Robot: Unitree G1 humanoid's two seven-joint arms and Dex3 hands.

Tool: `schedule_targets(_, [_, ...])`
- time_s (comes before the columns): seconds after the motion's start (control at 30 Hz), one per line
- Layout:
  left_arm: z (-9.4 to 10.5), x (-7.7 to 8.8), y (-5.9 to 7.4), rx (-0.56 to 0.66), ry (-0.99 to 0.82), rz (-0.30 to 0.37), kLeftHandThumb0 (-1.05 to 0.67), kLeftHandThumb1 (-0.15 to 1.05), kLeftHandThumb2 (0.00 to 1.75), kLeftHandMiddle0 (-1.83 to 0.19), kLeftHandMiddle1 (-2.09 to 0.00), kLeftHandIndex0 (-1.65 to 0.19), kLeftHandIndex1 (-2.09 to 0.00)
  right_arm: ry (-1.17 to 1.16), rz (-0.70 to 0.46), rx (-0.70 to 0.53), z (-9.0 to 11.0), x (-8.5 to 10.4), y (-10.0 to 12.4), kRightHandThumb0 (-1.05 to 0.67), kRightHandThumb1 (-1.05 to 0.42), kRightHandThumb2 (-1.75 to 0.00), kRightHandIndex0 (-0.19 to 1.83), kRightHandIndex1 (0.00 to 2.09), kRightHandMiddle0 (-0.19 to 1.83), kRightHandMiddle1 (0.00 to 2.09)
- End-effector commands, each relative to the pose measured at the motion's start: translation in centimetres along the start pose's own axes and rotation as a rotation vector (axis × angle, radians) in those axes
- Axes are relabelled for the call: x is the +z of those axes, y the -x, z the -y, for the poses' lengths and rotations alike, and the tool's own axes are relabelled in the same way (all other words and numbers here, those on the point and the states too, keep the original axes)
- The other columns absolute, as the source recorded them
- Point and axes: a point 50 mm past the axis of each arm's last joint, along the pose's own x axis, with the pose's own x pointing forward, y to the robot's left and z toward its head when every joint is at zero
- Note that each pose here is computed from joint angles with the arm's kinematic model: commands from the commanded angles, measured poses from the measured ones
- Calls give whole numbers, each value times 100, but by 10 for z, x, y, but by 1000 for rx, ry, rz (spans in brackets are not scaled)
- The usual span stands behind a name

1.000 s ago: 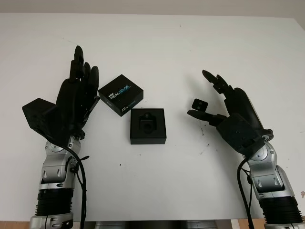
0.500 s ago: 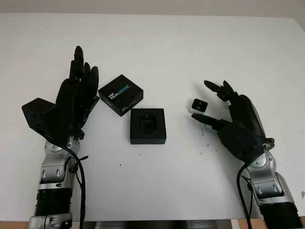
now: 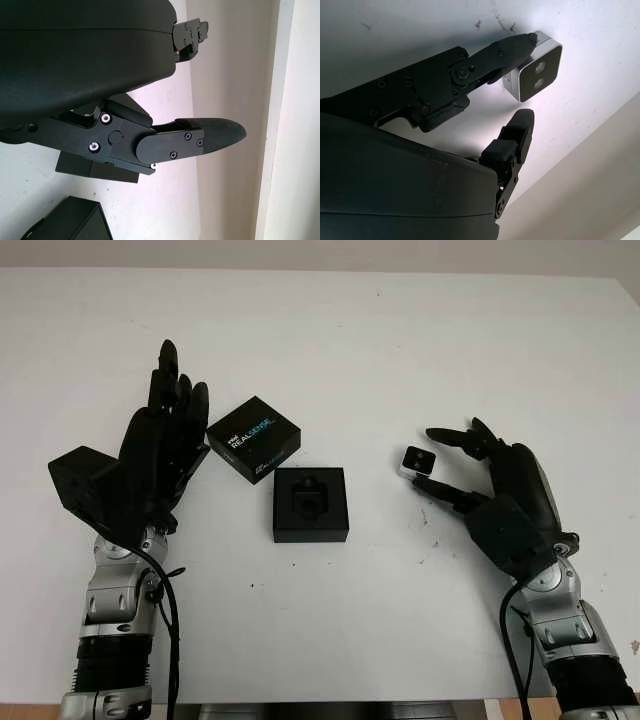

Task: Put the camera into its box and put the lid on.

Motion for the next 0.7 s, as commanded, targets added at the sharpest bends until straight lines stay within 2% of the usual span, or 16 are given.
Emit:
schedule_targets(0.0, [0,6,-2,-1,-10,29,-72,105,51,19,-5,19,-5,4,-10,-2,1,-4,0,-59,-86,-5,27,9,68,37])
schedule_targets(0.23, [0,5,-1,0,-11,28,-73,105,51,19,-5,18,-6,-15,-22,32,-4,-4,0,-62,-86,-6,25,6,65,39])
schedule_targets(0.43, [0,5,-1,1,-10,28,-72,105,52,19,-4,19,-5,-21,23,64,-9,-1,0,-62,-87,-5,25,6,65,43])
schedule_targets(0.67, [1,6,0,7,-20,32,-73,105,52,19,-5,19,-5,1,24,95,-13,-1,0,-64,-87,-6,24,5,60,46])
